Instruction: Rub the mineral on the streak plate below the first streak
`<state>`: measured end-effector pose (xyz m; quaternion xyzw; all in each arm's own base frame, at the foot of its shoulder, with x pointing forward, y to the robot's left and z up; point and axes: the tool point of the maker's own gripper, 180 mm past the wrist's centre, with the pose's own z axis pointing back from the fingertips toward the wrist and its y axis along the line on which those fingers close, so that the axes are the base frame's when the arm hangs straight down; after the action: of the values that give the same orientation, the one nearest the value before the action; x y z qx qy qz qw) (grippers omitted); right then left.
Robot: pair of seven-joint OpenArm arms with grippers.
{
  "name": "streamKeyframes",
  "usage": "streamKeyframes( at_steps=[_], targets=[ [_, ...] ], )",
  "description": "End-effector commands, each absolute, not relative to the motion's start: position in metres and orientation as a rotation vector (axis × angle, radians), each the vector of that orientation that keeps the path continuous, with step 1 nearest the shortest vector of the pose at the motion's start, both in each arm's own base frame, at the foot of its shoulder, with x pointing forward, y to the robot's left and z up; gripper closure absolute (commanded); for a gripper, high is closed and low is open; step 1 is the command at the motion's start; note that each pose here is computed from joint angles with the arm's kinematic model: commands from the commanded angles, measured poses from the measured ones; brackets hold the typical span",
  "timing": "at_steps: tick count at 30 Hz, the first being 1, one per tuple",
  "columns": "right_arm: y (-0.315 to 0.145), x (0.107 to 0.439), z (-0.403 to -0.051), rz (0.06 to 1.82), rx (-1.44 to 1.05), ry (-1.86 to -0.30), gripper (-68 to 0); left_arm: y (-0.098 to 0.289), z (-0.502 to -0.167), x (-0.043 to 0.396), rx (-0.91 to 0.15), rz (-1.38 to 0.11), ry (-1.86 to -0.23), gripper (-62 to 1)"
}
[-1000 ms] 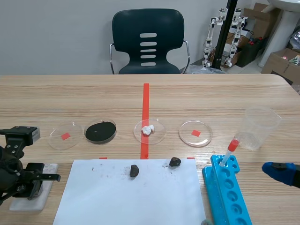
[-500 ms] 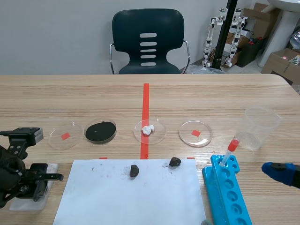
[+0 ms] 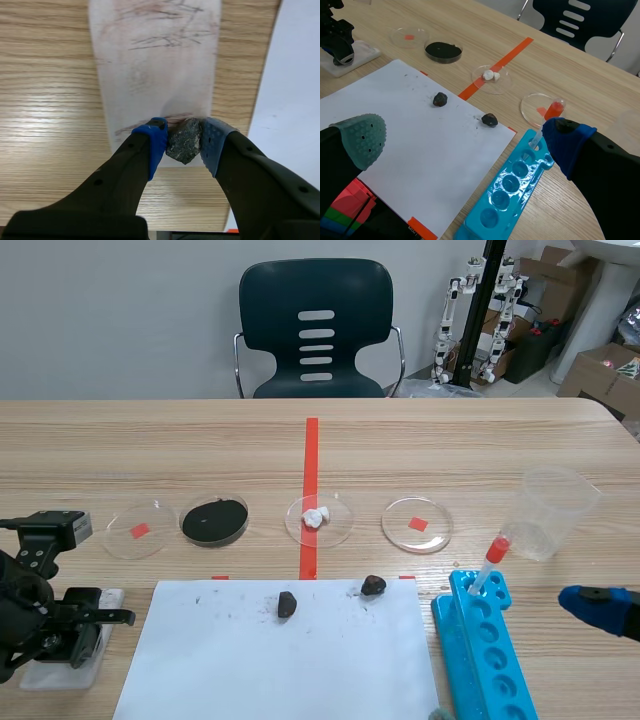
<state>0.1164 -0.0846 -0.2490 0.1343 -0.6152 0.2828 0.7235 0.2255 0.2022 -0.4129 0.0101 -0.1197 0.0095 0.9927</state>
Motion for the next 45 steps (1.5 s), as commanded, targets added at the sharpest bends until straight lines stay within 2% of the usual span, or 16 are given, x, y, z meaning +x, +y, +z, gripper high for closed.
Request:
streamKeyframes(
  at_steps=[1, 6, 11, 24, 29, 32, 39, 45],
  targets=[
    [-0.084, 0.120, -0.241, 0.619, 0.297, -1.390, -67.9, 0.211, -0.408, 0.229, 0.060, 0.020, -0.255, -12.8],
    [-0.084, 0.120, -0.241, 0.619, 0.297, -1.390, -67.9, 0.232, -0.405, 0.230, 0.174, 0.028, -0.264, -11.5],
    [-0.084, 0.120, -0.241, 0.619, 0.297, -1.390, -67.9, 0.235, -0.405, 0.230, 0.192, 0.025, -0.264, -11.5],
    [-0.084, 0.120, -0.241, 0.619, 0.297, -1.390, -67.9, 0.184, -0.415, 0.224, -0.114, 0.000, -0.231, -11.5],
    [-0.084, 0.120, -0.241, 0.619, 0.297, -1.390, -67.9, 0.179, -0.414, 0.224, -0.141, -0.007, -0.233, -11.5],
    [-0.084, 0.120, -0.241, 0.619, 0.297, -1.390, -67.9, 0.183, -0.415, 0.225, -0.114, -0.015, -0.234, -11.5],
    [-0.084, 0.120, -0.241, 0.619, 0.297, -1.390, -67.9, 0.221, -0.415, 0.224, 0.093, 0.018, -0.233, -11.5],
    [-0.084, 0.120, -0.241, 0.619, 0.297, -1.390, -67.9, 0.241, -0.412, 0.225, 0.203, 0.033, -0.240, -11.5]
  ],
)
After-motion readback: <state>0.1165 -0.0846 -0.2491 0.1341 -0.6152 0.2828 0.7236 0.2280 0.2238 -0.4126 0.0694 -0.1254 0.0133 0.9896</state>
